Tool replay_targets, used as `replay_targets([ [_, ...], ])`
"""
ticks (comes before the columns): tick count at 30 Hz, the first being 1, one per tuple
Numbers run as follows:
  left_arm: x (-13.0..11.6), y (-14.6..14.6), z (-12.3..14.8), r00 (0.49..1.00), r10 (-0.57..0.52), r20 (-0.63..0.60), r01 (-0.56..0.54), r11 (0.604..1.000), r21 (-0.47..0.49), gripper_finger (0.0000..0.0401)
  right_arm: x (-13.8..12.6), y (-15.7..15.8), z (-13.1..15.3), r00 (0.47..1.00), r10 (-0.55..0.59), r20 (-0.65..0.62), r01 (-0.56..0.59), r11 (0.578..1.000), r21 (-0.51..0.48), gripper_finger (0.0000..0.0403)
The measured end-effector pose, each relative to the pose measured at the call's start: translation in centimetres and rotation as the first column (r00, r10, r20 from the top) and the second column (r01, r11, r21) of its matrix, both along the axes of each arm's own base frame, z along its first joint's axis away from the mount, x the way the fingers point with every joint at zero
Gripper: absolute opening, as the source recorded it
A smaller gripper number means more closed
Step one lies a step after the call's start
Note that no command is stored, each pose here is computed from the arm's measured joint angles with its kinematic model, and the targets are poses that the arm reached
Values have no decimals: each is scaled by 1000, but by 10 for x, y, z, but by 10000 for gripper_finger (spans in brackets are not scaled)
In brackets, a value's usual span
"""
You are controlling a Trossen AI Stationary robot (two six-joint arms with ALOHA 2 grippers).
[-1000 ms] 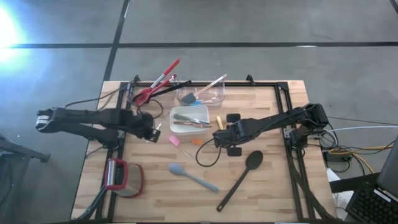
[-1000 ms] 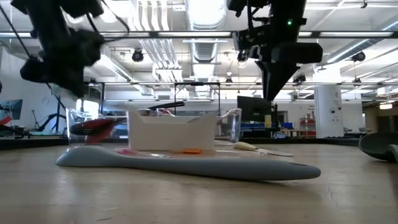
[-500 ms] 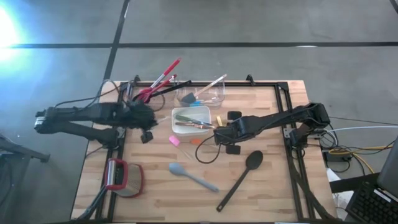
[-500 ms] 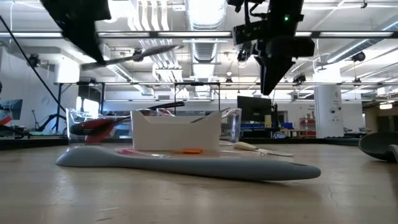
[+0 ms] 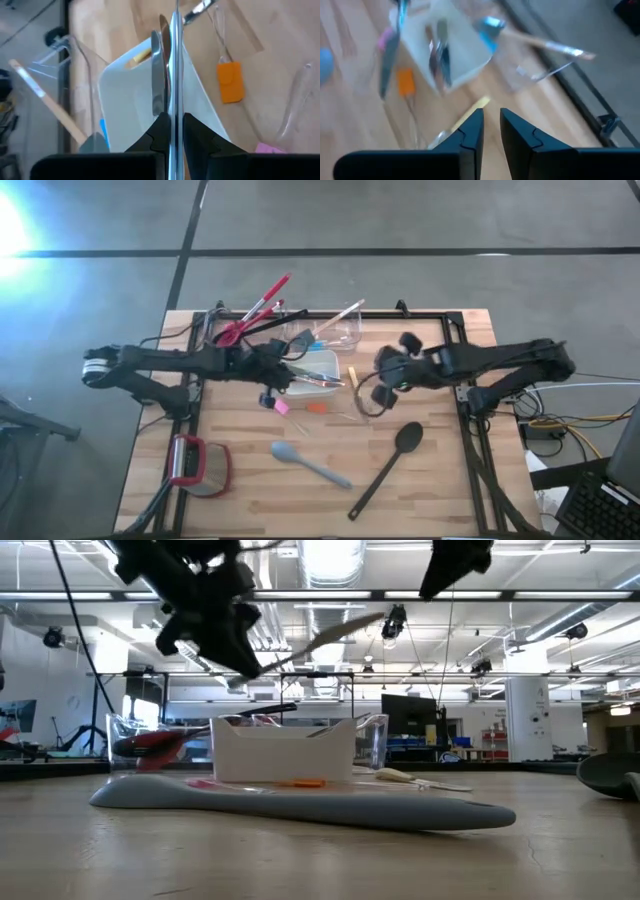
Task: Pick & Place Kitchen Items
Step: Put the blue knife into the white bin
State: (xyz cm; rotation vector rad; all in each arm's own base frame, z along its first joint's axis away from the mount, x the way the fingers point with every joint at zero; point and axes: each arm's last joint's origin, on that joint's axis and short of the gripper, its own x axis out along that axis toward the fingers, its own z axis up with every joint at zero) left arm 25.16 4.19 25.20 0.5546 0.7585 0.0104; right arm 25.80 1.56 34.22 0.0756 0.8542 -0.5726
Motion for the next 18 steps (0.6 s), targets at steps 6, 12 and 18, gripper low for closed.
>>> replay_targets([
  [6,17,18,-20,999,-49,-3,49,998,-44,33,-22,-4,24,986,-35,163,42,998,-41,49],
  [12,15,39,-40,999,-38,-30,36,998,-42,33,-27,-5,29,978,-9,207,22,998,-61,48],
  [18,5,63,-59,999,-30,-32,27,995,-95,33,-24,-5,26,981,-8,194,21,998,-63,49],
])
